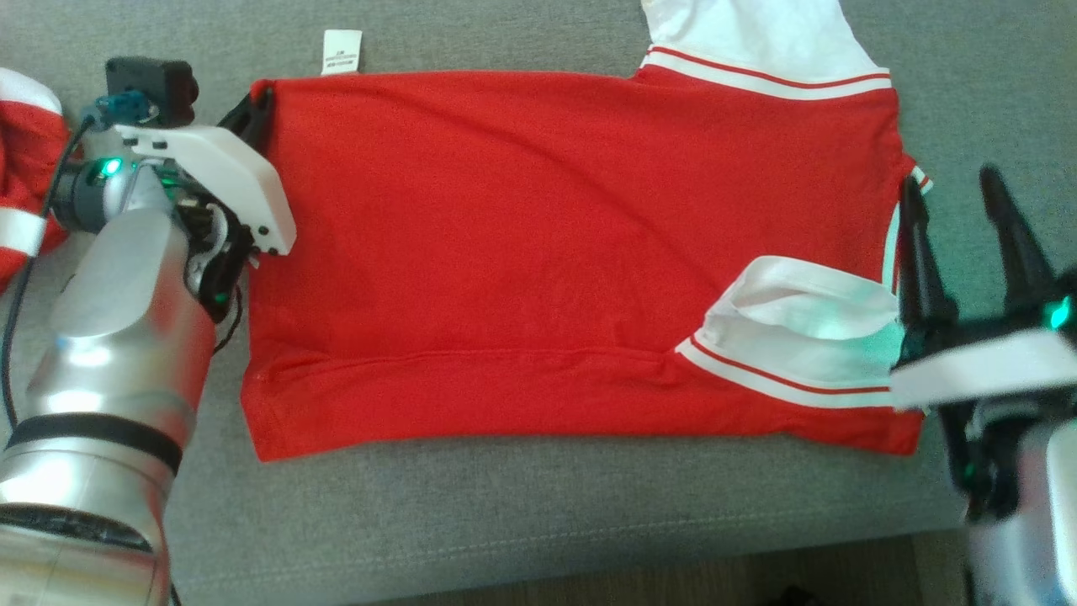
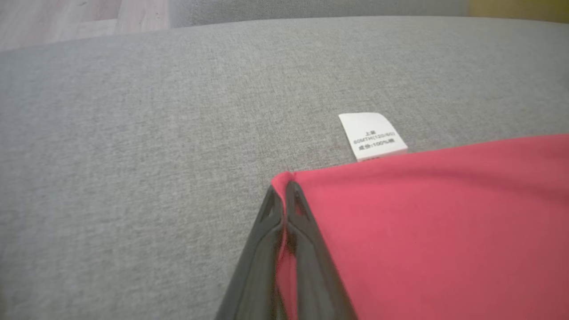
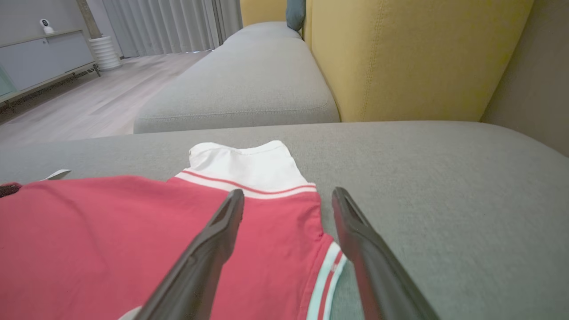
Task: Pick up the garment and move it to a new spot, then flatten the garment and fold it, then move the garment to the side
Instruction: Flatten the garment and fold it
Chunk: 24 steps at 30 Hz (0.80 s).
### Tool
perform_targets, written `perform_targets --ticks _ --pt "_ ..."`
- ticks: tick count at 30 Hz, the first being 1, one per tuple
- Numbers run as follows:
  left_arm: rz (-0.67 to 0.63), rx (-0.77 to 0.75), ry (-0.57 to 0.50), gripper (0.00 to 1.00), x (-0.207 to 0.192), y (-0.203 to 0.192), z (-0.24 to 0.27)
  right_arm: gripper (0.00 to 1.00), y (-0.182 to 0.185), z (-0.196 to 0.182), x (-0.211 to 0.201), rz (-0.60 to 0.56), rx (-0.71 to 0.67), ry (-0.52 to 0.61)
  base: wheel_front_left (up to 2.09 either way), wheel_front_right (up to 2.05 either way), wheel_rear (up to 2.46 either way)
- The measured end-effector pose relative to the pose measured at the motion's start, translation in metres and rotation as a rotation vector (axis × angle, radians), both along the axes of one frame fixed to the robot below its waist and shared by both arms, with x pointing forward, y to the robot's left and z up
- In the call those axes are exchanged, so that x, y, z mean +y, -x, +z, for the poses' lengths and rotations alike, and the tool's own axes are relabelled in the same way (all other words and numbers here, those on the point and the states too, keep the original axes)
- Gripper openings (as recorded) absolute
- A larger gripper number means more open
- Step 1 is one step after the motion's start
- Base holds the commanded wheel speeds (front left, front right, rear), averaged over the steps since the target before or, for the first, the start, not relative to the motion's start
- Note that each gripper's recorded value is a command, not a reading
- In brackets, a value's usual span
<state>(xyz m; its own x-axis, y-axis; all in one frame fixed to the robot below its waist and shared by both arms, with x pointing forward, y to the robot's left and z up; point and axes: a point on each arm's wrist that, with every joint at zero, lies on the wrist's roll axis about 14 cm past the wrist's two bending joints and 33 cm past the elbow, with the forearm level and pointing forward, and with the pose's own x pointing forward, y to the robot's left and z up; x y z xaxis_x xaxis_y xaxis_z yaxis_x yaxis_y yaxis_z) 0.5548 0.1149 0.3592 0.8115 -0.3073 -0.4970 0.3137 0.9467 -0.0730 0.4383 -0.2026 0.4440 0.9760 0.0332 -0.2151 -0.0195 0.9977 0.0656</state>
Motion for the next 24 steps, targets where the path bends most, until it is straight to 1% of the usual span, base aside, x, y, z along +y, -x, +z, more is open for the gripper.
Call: perform_targets --ticks 3,6,10,17,24 --pt "0.007 -0.014 0.007 0.0 0.0 0.001 0.001 1.0 -0.02 0.005 -0.006 0.007 -0.007 0.012 0.0 0.0 0.0" --pt "0.011 -0.027 0.016 0.0 -0.001 0.0 0.004 1.0 -0.049 0.009 -0.014 0.015 -0.014 0.023 0.0 0.0 0.0" --pt "0.012 -0.045 0.03 0.0 -0.004 0.001 0.005 1.0 -0.088 0.006 -0.012 0.034 0.003 -0.002 0.0 0.0 0.0" --pt "-0.009 -0.078 0.028 0.0 -0.009 -0.003 0.005 1.0 -0.135 -0.035 0.005 0.088 0.154 0.005 0.0 0.0 0.0" --pt "-0.018 -0.105 0.039 0.0 -0.011 -0.013 0.001 1.0 -0.163 -0.07 0.022 0.131 0.269 0.018 0.0 0.0 0.0"
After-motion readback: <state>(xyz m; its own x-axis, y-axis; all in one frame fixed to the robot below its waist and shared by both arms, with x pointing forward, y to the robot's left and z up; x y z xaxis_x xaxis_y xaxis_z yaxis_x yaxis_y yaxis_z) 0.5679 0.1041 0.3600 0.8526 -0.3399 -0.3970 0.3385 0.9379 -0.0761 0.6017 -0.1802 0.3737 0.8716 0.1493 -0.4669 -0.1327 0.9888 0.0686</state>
